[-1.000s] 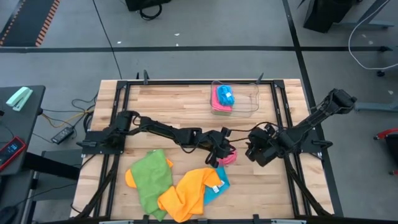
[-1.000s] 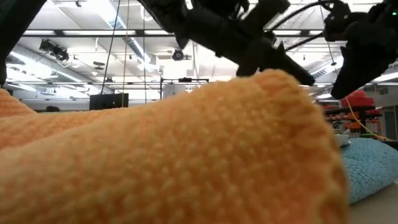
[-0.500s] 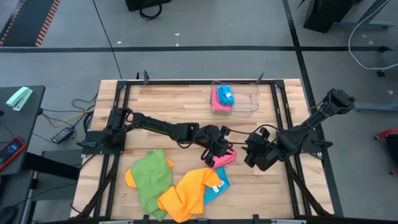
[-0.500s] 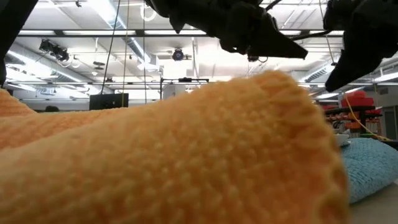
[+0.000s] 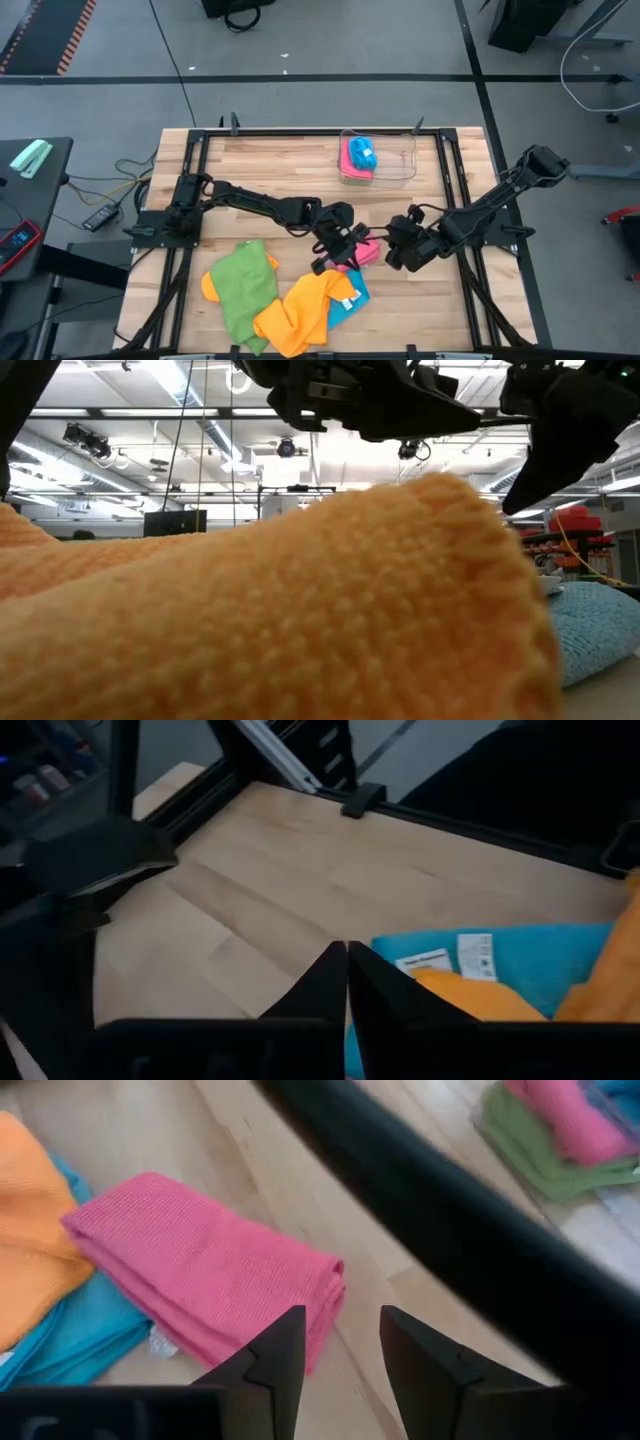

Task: Fold microfiber towels
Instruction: Fold the pink towel, then put the pink towel into the transparent bin

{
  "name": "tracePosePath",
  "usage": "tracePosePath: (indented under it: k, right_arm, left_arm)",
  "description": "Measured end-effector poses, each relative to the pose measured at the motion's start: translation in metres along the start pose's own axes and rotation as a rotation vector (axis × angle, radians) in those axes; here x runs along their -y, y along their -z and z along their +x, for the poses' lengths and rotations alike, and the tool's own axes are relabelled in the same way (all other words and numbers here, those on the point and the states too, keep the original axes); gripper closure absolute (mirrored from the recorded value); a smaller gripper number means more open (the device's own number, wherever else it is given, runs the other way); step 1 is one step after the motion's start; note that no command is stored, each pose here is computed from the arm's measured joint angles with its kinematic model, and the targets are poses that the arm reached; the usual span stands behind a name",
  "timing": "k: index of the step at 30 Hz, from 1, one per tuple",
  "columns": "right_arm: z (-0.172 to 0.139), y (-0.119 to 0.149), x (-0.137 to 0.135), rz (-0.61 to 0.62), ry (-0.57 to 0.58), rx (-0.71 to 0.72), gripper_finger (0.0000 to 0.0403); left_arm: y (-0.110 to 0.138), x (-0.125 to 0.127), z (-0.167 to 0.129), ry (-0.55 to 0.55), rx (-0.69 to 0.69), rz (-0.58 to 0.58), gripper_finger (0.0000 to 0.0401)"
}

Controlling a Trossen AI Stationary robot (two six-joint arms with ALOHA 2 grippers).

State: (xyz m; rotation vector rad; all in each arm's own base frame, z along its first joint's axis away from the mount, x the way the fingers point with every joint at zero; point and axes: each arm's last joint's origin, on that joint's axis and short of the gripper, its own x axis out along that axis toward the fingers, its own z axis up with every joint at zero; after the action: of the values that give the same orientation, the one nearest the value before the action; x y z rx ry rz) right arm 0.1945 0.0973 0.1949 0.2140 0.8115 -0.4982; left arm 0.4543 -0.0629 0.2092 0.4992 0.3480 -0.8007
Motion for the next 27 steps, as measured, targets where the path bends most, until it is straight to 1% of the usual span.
tracePosePath:
  k: [3, 6, 9, 12, 15, 18, 21, 23, 27]
  right_arm:
    - [0.0, 0.0, -0.003, 0.017, -0.045, -0.022, 0.0268]
    - [0.002, -0.001, -0.008, 0.033, -0.079, -0.019, 0.0269]
    - [0.009, 0.002, -0.011, 0.011, -0.062, -0.034, 0.0269]
    - [0.02, 0.004, -0.011, 0.011, -0.028, -0.067, 0.0269]
    - [0.028, 0.003, -0.009, 0.039, -0.005, -0.099, 0.0269]
    - [0.034, 0.0, -0.008, 0.076, -0.015, -0.131, 0.0269]
    - [0.034, 0.0, -0.011, 0.092, -0.061, -0.146, 0.0269]
    - [0.032, 0.001, -0.012, 0.09, -0.071, -0.151, 0.0269]
    - [0.029, 0.001, -0.014, 0.095, -0.096, -0.156, 0.0269]
  left_arm:
    - [0.001, 0.001, 0.0, 0.019, -0.004, 0.009, 0.0391]
    - [0.0, 0.001, 0.0, 0.018, 0.005, 0.014, 0.0389]
    - [-0.002, 0.002, 0.001, 0.016, 0.015, 0.027, 0.0381]
    - [-0.005, 0.005, 0.004, 0.02, 0.024, 0.068, 0.038]
    - [-0.007, 0.008, 0.006, 0.026, 0.025, 0.101, 0.0388]
    - [-0.008, 0.009, 0.007, 0.02, 0.016, 0.133, 0.0392]
    - [-0.007, 0.007, 0.007, -0.063, -0.049, 0.152, 0.0389]
    - [-0.006, 0.006, 0.008, -0.122, -0.103, 0.159, 0.0385]
    - [-0.006, 0.006, 0.009, -0.233, -0.217, 0.215, 0.0387]
